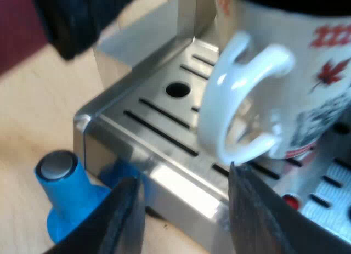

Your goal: Place mug into machine

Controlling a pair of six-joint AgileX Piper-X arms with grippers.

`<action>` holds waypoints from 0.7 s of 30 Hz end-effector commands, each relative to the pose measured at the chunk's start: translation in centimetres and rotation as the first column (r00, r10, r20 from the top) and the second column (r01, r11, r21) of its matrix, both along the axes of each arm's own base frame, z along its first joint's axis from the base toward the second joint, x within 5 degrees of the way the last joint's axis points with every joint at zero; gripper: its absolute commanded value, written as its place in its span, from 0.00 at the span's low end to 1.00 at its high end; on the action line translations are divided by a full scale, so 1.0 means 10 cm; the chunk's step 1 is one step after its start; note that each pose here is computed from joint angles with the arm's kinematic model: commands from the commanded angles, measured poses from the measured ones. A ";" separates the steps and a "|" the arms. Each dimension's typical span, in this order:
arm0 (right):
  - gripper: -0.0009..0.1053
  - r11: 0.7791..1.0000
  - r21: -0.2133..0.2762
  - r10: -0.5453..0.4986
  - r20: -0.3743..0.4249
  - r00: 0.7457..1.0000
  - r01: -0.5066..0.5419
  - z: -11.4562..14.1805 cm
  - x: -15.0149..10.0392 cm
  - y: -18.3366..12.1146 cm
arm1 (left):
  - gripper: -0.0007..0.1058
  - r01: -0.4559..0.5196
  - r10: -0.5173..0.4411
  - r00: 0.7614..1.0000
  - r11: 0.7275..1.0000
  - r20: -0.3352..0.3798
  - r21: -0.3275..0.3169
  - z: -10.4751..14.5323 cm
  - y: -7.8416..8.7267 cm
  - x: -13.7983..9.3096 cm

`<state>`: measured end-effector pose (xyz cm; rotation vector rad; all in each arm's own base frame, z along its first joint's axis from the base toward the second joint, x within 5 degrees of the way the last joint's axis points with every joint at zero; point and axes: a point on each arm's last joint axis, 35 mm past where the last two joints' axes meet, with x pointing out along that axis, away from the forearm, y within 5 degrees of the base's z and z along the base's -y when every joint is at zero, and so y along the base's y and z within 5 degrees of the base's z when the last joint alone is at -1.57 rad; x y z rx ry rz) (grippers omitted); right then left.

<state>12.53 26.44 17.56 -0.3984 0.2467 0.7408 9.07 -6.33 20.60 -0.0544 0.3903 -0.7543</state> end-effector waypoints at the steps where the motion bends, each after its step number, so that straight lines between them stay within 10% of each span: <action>1: 0.39 1.000 0.015 0.003 0.011 1.000 -0.004 0.16 -0.02 -0.05 | 0.90 -0.012 0.012 1.000 1.000 0.021 -0.013 0.04 0.00 0.01; 11: 0.39 0.999 -0.035 -0.025 0.005 1.000 0.026 0.44 -0.11 -0.29 | 0.90 0.036 -0.034 0.999 0.996 -0.019 0.077 0.25 0.03 -0.06; 21: 0.21 0.996 0.086 -0.024 0.049 0.999 0.019 0.86 -0.21 -0.53 | 0.90 0.082 -0.081 0.992 0.997 0.095 -0.005 0.75 0.14 -0.28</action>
